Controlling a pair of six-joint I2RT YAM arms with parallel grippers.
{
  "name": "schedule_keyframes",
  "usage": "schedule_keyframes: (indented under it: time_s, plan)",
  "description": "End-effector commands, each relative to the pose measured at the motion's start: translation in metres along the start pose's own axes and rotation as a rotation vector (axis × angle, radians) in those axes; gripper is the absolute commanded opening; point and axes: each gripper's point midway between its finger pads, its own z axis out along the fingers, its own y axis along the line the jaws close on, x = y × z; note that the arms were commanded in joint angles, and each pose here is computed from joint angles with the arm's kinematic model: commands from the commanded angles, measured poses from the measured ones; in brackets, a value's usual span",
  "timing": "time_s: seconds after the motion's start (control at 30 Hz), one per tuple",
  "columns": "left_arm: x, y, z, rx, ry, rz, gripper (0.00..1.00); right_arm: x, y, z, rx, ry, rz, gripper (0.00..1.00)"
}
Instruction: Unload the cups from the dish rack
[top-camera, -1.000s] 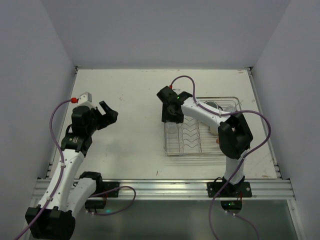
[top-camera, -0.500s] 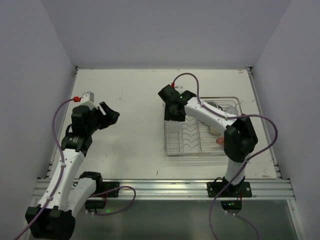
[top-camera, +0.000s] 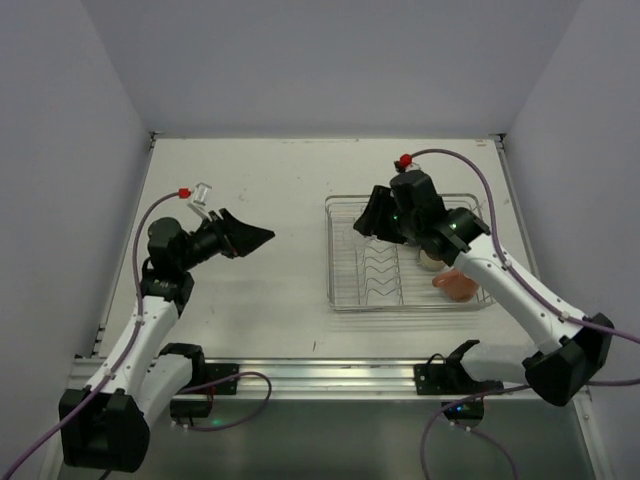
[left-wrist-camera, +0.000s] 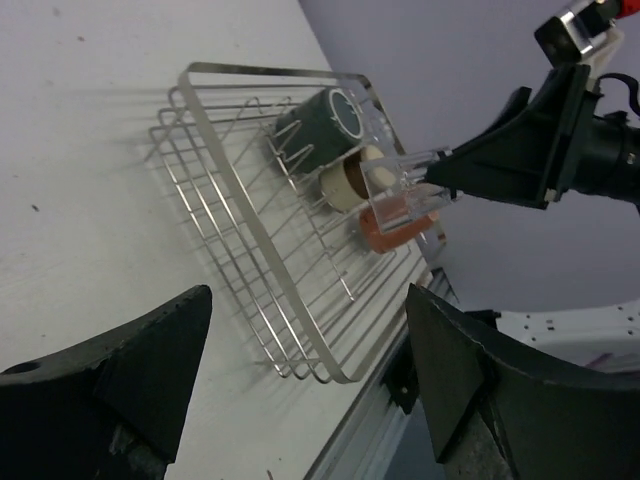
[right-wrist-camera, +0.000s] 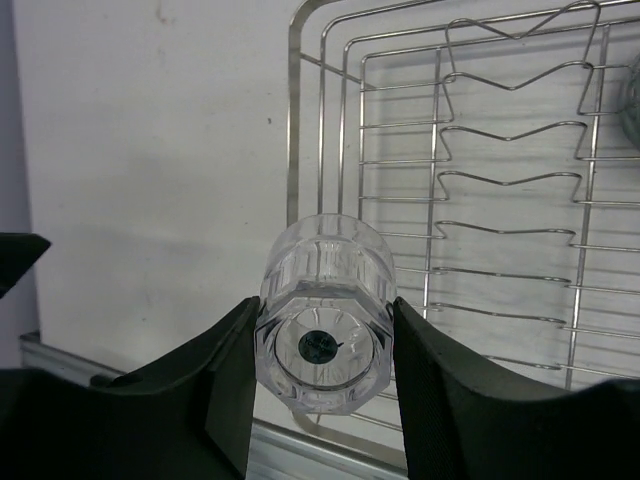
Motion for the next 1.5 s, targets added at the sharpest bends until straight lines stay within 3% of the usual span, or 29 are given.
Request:
schedule_keyframes:
  time_s: [0.0, 0.13, 0.4, 0.9, 1.2, 1.3, 1.47]
  plan:
    - [0.005, -0.062, -0.012, 0.318, 0.027, -0.009, 0.82, -0.001, 0.03, -0.016, -0.264, 0.003, 0.023, 0.0]
    - [0.018, -0.098, -0.014, 0.473, 0.048, -0.016, 0.82, -0.008, 0.05, -0.037, -0.464, -0.029, 0.029, 0.0]
    - [0.038, -0.135, -0.001, 0.615, 0.077, -0.093, 0.79, 0.006, 0.087, -0.055, -0.749, 0.053, 0.067, 0.0]
    - [0.042, -0.141, 0.011, 0.617, 0.086, -0.121, 0.77, 0.007, 0.099, -0.078, -0.913, 0.04, 0.096, 0.0]
    - [0.031, -0.162, 0.013, 0.687, 0.02, -0.133, 0.76, 0.012, 0.105, -0.067, -0.979, 0.07, 0.124, 0.0]
    - [0.028, -0.165, 0.014, 0.703, 0.007, -0.13, 0.72, 0.014, 0.105, -0.064, -0.987, 0.081, 0.131, 0.0]
    - [0.03, -0.163, 0.018, 0.705, 0.015, -0.162, 0.55, 0.018, 0.104, -0.064, -1.0, 0.084, 0.142, 0.0]
